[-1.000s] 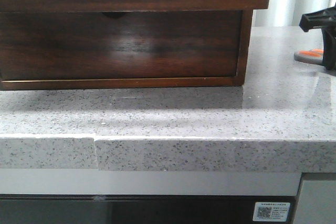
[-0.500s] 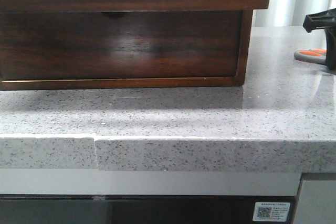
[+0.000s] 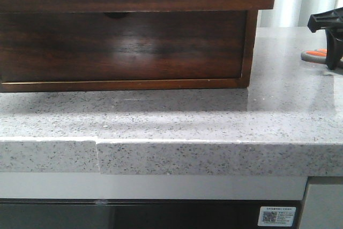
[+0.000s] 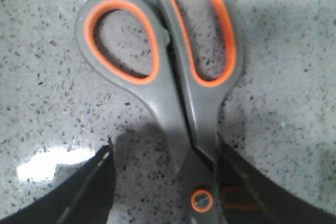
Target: Put scissors in drawer with both arms
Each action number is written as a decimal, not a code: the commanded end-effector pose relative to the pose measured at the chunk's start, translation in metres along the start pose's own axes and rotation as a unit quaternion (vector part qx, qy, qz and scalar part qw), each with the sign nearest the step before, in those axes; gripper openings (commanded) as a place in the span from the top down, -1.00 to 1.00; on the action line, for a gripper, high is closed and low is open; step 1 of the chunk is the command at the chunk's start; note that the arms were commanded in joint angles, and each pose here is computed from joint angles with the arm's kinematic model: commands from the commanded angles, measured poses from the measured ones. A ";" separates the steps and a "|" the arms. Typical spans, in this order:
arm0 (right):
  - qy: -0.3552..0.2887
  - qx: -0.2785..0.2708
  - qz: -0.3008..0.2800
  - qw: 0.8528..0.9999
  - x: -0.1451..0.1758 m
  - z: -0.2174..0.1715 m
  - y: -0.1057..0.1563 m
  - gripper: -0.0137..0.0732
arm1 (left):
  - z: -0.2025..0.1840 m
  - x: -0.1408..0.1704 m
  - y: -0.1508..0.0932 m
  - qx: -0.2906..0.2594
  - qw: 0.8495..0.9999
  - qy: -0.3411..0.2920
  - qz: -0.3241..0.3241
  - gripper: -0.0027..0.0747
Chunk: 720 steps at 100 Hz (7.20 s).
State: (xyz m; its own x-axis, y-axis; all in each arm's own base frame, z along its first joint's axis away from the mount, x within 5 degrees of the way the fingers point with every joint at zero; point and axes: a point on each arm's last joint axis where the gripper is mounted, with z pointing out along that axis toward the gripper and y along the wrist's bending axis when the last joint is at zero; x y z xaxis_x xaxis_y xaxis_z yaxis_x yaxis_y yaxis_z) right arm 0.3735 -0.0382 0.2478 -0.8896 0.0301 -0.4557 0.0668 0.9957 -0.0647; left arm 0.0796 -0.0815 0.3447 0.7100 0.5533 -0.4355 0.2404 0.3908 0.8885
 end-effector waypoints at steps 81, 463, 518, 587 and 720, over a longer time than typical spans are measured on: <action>-0.072 0.019 -0.013 0.997 -0.016 -0.023 -0.006 -0.21 | 0.000 -0.008 0.008 -0.011 0.999 -0.025 -0.017 0.27; -0.415 -0.161 -0.470 0.762 0.047 -0.266 0.211 0.87 | -0.032 -0.010 0.023 -0.086 0.990 -0.009 -0.114 0.78; -0.545 -0.214 -0.359 0.726 0.124 -0.322 0.118 0.85 | -0.065 0.015 -0.025 -0.102 0.939 0.000 -0.328 0.98; -0.604 -0.249 -0.290 0.699 0.295 -0.211 0.026 0.85 | -0.062 0.035 -0.060 -0.077 0.897 0.030 -0.433 0.98; -0.545 -0.249 -0.323 0.733 0.305 -0.166 0.041 0.85 | -0.091 0.080 -0.097 -0.281 0.828 0.176 -0.453 0.98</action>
State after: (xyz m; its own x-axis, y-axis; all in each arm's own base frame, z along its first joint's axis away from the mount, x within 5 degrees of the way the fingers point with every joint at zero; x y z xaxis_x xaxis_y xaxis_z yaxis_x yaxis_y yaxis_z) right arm 0.0320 0.0283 0.2379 0.1703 -0.3497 -0.9213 -0.6530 0.6601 -0.3713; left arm 0.0540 -0.0138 0.2142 0.1131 0.0251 -0.9933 0.2411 0.9691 0.0520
